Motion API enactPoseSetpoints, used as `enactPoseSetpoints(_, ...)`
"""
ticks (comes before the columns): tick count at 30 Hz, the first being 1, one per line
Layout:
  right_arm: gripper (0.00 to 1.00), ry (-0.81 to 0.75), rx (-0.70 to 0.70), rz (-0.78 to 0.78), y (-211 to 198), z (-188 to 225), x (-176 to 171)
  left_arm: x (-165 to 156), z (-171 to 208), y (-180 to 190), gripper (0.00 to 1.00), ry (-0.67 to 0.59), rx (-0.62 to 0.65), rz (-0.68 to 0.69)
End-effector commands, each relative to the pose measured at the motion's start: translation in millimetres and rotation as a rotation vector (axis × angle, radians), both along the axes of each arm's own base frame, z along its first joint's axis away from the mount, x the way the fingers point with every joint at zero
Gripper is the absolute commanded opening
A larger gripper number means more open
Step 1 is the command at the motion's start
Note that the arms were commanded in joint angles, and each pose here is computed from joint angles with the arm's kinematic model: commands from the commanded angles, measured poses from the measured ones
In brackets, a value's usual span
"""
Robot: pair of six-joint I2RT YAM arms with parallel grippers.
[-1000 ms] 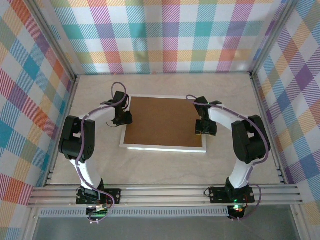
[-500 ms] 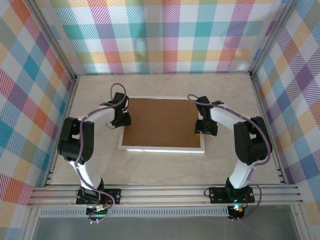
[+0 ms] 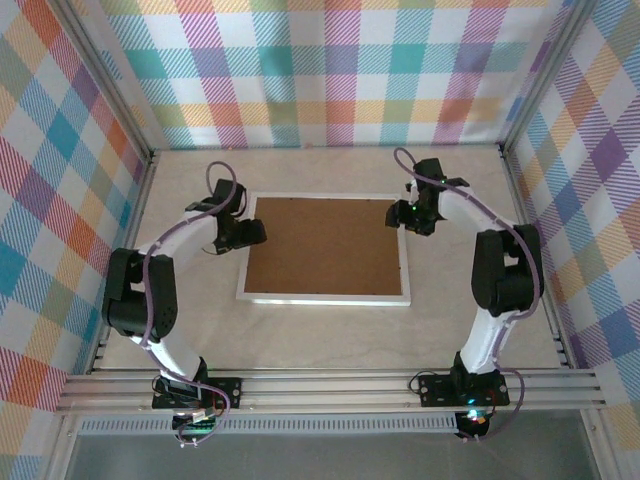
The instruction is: Put the photo into the frame
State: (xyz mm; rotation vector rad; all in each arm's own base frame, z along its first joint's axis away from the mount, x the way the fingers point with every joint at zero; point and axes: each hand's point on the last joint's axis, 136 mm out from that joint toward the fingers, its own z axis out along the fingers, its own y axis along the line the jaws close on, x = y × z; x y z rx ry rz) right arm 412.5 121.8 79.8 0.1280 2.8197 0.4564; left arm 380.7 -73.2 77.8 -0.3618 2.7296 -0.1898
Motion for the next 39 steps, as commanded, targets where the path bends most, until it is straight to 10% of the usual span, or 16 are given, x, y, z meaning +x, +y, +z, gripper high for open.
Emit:
enactPoseSetpoints(1,0.62,0.008,0.037,0.089,5.6,-8.5,6.5,-0.2,14.6,16.7,0.83,-0.027,-0.022,0.067)
enactPoseSetpoints(21,0.42,0.135,-0.141,0.128,-24.8,-58.5,-8.9,9.1,21.6,38.7,0.85,-0.086,-0.115,0.179)
enactPoseSetpoints(29,0.02,0.144,-0.122,0.192,-21.1,-66.4,-21.3,31.7,30.3,55.5,0.84,-0.112,-0.180,0.202)
enactPoseSetpoints(39,0.01,0.126,-0.084,0.235,-11.2,-62.3,-22.0,64.5,23.6,58.4,0.69,-0.024,-0.075,0.002)
